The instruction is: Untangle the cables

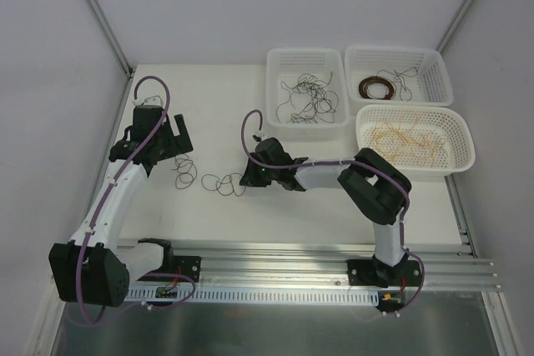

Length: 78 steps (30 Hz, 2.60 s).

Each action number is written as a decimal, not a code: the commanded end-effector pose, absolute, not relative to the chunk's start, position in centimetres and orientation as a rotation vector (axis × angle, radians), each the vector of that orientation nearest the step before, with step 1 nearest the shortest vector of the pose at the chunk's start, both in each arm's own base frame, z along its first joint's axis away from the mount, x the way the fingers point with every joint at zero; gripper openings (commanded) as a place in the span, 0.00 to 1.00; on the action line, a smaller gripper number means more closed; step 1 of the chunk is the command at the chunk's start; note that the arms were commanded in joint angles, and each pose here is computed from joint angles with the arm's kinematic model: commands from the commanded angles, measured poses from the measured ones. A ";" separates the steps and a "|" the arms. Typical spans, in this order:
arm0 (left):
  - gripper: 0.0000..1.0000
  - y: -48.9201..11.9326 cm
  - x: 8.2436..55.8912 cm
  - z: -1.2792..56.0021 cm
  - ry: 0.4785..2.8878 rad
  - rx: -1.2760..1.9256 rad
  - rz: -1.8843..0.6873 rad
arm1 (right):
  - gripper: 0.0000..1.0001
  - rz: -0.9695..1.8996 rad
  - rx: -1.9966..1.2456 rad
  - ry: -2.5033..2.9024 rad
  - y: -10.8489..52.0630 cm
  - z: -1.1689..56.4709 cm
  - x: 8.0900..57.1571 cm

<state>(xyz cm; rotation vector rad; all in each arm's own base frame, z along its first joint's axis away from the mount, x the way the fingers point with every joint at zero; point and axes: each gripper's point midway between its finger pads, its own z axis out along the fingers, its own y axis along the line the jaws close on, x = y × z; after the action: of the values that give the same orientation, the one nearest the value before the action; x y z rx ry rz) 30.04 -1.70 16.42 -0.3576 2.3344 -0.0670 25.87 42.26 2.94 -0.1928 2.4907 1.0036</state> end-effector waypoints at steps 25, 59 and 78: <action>0.92 -2.7 30.3 16.8 2.323 -0.342 -0.151 | 0.01 0.277 -0.185 1.909 17.2 32.2 33.9; 0.92 -2.9 30.5 15.3 2.378 -0.324 -0.147 | 0.97 0.123 0.369 1.781 -2.3 34.5 51.0; 0.77 -2.1 31.2 8.9 2.593 -0.391 -0.050 | 1.00 0.458 -0.039 2.006 13.9 25.4 32.5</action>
<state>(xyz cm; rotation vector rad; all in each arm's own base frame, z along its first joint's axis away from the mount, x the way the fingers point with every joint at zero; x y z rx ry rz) 30.64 -2.63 9.75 -0.3491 2.5671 -0.0701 33.94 12.75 26.03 -0.0056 2.0059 0.4430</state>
